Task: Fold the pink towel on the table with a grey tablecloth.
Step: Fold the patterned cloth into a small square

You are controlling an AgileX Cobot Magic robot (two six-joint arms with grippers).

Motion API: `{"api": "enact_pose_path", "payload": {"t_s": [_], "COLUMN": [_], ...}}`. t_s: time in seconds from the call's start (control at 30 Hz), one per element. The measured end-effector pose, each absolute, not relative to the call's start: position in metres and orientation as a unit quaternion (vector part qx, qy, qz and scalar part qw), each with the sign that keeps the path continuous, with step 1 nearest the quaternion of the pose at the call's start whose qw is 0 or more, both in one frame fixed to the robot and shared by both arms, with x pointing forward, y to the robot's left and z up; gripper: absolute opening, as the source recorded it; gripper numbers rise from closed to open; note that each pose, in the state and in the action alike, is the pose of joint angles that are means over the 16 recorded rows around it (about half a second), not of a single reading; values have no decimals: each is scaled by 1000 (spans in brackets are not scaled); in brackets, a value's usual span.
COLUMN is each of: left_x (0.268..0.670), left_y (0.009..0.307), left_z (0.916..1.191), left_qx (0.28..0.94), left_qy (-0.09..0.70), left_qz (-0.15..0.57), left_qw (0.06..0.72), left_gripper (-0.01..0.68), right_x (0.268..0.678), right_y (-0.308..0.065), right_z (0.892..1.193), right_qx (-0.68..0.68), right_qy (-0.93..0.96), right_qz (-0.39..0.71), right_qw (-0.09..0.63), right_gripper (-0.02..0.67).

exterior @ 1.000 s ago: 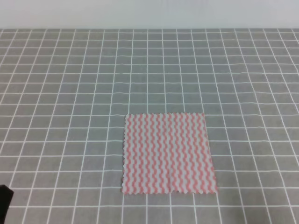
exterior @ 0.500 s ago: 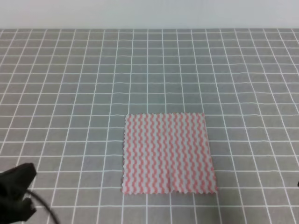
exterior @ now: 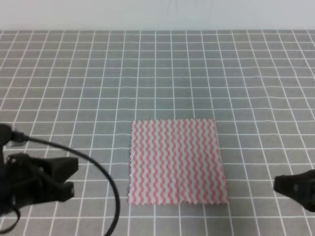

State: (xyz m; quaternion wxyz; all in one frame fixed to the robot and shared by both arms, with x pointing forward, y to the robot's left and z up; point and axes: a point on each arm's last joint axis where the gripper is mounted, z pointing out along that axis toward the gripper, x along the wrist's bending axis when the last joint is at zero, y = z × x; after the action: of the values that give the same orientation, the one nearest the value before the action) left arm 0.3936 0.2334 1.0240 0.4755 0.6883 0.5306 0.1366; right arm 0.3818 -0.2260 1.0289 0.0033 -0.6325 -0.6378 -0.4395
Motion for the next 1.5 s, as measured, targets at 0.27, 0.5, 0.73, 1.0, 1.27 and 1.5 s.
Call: {"api": "enact_pose_path", "payload": {"t_s": [0.27, 0.5, 0.73, 1.0, 1.27, 1.5], "left_x": [406, 404, 402, 401, 401, 401], "left_y": [212, 200, 198, 197, 197, 197], "left_z": [1026, 1025, 1024, 1024, 1023, 1023], "left_qx": [720, 740, 748, 751, 753, 753], "left_qy": [482, 453, 440, 438, 436, 436], "left_qz": [115, 110, 108, 104, 101, 103], "left_qw": [485, 485, 484, 484, 482, 482], "left_gripper": [-1, -1, -1, -1, 0, 0], "right_x": [402, 419, 439, 454, 459, 460], "right_y": [-186, -154, -143, -145, -149, -149], "right_z": [1012, 989, 965, 947, 937, 931], "right_qx": [-617, -619, -648, -690, -715, -720], "right_qy": [-669, -689, -681, -648, -628, -626], "right_qz": [-413, -375, -339, -319, -304, -295], "right_qw": [35, 37, 37, 39, 45, 49], "right_gripper": [-16, 2, 105, 249, 300, 301]}}
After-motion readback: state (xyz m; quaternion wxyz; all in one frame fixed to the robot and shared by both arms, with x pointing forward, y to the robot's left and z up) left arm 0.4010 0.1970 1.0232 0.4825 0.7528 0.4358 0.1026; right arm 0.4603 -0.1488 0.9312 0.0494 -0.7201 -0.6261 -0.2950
